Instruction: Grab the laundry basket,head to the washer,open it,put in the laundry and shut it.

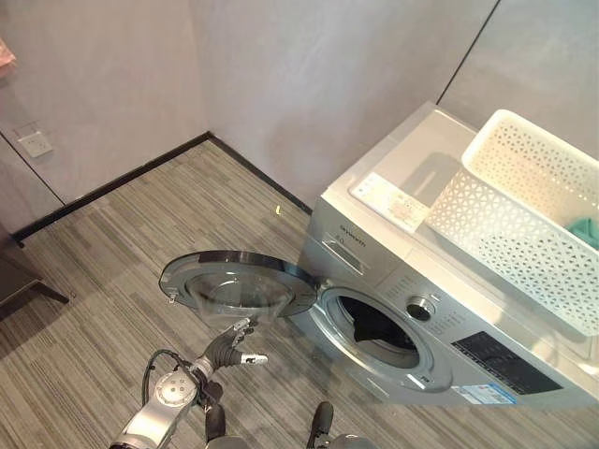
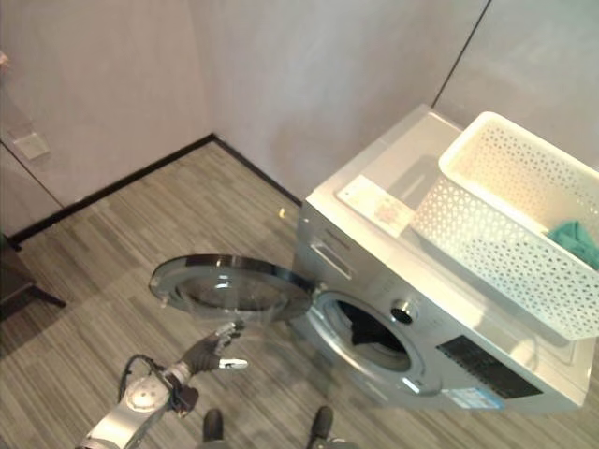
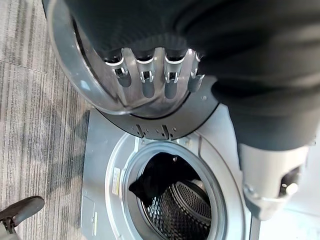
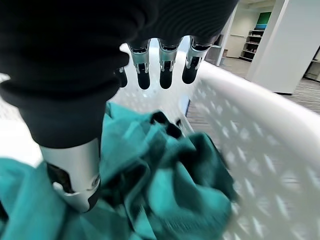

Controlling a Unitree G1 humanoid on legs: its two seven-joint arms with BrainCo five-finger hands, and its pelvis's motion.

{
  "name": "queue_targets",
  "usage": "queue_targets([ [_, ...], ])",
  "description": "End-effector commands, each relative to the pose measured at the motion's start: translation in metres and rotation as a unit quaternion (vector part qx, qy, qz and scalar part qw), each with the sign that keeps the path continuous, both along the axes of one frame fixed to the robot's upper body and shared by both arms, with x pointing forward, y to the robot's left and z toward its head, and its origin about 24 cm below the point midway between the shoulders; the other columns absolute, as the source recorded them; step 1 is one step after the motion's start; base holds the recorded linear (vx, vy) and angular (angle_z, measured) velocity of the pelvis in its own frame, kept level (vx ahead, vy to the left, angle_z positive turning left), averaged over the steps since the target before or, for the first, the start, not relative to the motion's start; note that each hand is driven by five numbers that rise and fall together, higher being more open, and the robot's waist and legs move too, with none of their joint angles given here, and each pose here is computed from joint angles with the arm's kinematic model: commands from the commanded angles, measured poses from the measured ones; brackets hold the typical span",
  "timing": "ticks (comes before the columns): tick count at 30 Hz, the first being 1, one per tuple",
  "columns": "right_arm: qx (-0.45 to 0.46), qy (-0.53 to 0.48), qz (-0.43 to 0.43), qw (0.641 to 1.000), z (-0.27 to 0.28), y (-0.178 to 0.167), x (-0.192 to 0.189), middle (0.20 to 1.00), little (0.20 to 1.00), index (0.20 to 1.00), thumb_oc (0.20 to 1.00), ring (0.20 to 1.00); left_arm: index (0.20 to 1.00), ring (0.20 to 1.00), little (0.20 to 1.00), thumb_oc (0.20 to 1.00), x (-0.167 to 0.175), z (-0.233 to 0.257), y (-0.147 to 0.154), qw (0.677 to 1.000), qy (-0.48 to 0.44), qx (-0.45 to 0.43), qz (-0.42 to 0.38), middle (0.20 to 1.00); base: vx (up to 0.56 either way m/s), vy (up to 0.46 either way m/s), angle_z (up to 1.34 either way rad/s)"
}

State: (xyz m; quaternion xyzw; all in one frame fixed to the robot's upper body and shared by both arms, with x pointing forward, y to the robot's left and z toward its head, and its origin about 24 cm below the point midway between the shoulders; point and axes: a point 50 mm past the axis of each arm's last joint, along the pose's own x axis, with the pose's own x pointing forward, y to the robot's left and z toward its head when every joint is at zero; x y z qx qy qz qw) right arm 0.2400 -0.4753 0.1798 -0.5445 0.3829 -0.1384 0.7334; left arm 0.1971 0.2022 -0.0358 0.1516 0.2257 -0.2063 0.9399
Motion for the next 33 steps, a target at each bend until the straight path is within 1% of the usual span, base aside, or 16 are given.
queue_targets([
  [1, 0.0, -0.035, -0.038, 0.999, 0.021, -0.01, -0.006, 1.0, 1.0, 1.0, 1.0, 1.0, 1.0, 1.0, 1.0, 1.0, 0.02, 0.03, -0.008, 0.997, -0.071, -0.01, -0.025, 1.0, 0.0, 0.0, 0.0],
  [7, 0.026, -0.015, -0.033, 0.999, 0.001, -0.006, -0.006, 1.0, 1.0, 1.0, 1.0, 1.0, 1.0, 1.0, 1.0, 1.0, 0.014, 0.026, -0.002, 0.998, -0.064, -0.017, -0.002, 1.0, 0.0, 0.0, 0.0],
  [14, 0.035, -0.01, -0.035, 0.999, -0.002, -0.006, -0.006, 1.0, 1.0, 1.0, 1.0, 1.0, 1.0, 1.0, 1.0, 1.0, 0.013, 0.029, -0.007, 0.997, -0.063, -0.041, -0.013, 1.0, 0.0, -0.004, 0.0],
  [19, 0.041, -0.054, -0.035, 0.997, 0.016, -0.002, 0.007, 1.0, 1.0, 1.0, 1.0, 1.0, 1.0, 1.0, 1.0, 1.0, 0.016, 0.031, -0.013, 0.996, -0.064, -0.062, -0.02, 1.0, -0.02, -0.016, 0.0],
  [22, 0.044, -0.061, -0.041, 0.996, 0.019, -0.001, 0.01, 1.0, 1.0, 1.0, 1.0, 1.0, 1.0, 1.0, 1.0, 1.0, 0.018, 0.033, -0.018, 0.995, -0.066, -0.067, -0.028, 1.0, 0.0, 0.0, 0.0],
  [23, 0.049, -0.055, -0.041, 0.996, 0.016, 0.0, 0.011, 0.937, 0.937, 0.937, 0.937, 0.937, 1.0, 1.0, 1.0, 1.0, 0.018, 0.033, -0.019, 0.995, -0.065, -0.068, -0.028, 1.0, 0.0, 0.0, 0.0],
  [24, 0.049, -0.055, -0.041, 0.996, 0.016, 0.0, 0.011, 0.903, 0.903, 0.903, 0.903, 0.903, 1.0, 1.0, 1.0, 1.0, 0.018, 0.033, -0.019, 0.995, -0.065, -0.068, -0.028, 1.0, 0.0, 0.0, 0.0],
  [25, 0.056, -0.048, -0.041, 0.996, 0.012, 0.001, 0.012, 0.526, 0.526, 0.526, 0.526, 0.526, 1.0, 1.0, 1.0, 1.0, 0.018, 0.032, -0.019, 0.995, -0.064, -0.067, -0.031, 1.0, 0.0, 0.0, 0.0],
  [26, 0.075, -0.03, -0.038, 0.996, 0.002, 0.003, 0.012, 0.2, 0.2, 0.2, 0.2, 0.2, 1.0, 1.0, 1.0, 1.0, 0.017, 0.031, -0.02, 0.995, -0.061, -0.066, -0.034, 1.0, 0.0, 0.0, 0.0],
  [29, 0.095, -0.015, -0.031, 0.995, -0.006, 0.006, 0.011, 0.2, 0.2, 0.2, 0.2, 0.2, 1.0, 1.0, 1.0, 1.0, 0.015, 0.029, -0.02, 0.996, -0.057, -0.063, -0.036, 1.0, 0.03, -0.011, 0.0],
  [33, 0.097, -0.027, -0.02, 0.995, -0.006, 0.008, 0.014, 0.2, 0.2, 0.2, 0.2, 0.2, 1.0, 1.0, 1.0, 1.0, 0.015, 0.029, -0.02, 0.996, -0.058, -0.06, -0.035, 1.0, 0.01, 0.0, 0.02],
])
